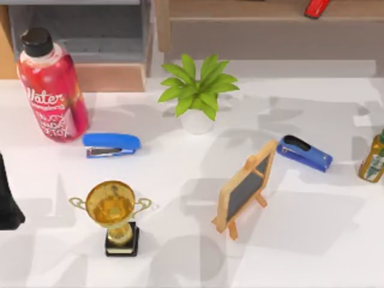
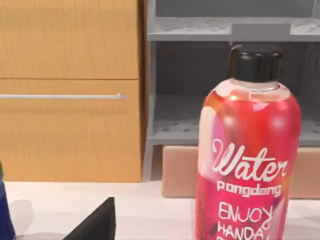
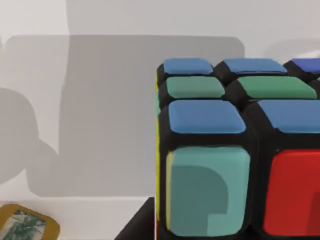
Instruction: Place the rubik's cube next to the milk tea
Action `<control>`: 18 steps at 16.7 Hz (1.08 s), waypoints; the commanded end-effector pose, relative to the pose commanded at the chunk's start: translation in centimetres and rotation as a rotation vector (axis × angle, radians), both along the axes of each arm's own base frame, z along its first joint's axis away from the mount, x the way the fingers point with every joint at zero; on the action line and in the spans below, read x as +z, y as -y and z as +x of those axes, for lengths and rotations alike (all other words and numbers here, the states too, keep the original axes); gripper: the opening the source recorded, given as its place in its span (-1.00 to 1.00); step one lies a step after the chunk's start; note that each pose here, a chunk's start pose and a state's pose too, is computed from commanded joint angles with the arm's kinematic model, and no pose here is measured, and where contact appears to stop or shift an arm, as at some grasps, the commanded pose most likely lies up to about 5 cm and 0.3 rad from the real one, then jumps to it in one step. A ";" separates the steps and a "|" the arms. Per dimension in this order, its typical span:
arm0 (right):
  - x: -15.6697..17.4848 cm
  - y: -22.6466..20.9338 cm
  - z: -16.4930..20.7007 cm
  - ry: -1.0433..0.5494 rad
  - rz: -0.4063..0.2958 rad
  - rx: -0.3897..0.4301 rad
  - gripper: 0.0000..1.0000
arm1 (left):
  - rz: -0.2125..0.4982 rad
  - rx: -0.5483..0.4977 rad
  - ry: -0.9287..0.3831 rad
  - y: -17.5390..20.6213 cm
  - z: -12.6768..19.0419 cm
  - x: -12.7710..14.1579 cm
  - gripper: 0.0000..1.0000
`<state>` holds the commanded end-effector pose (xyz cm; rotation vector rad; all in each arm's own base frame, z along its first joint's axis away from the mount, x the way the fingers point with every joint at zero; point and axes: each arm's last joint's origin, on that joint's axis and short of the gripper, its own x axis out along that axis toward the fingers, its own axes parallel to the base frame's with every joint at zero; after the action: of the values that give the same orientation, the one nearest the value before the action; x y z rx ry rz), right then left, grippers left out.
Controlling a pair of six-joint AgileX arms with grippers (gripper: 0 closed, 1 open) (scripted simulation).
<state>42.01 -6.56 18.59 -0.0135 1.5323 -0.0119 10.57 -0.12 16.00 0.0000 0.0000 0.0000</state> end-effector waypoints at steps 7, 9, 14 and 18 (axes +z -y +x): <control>-1.2 0.3 -0.1 -0.034 0.004 -0.007 -0.85 | 0.000 0.000 0.000 0.0 0.0 0.0 1.00; -1.2 0.3 -0.1 -0.034 0.004 -0.007 -0.55 | 0.000 0.000 0.000 0.0 0.0 0.0 1.00; -1.2 0.3 -0.1 -0.034 0.004 -0.007 0.21 | 0.000 0.000 0.000 0.0 0.0 0.0 1.00; -1.2 0.3 -0.1 -0.034 0.004 -0.007 0.81 | 0.000 0.000 0.000 0.0 0.0 0.0 1.00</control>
<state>41.90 -6.87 17.37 -0.0052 1.5663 -0.0145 10.57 -0.12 16.00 0.0000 0.0000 0.0000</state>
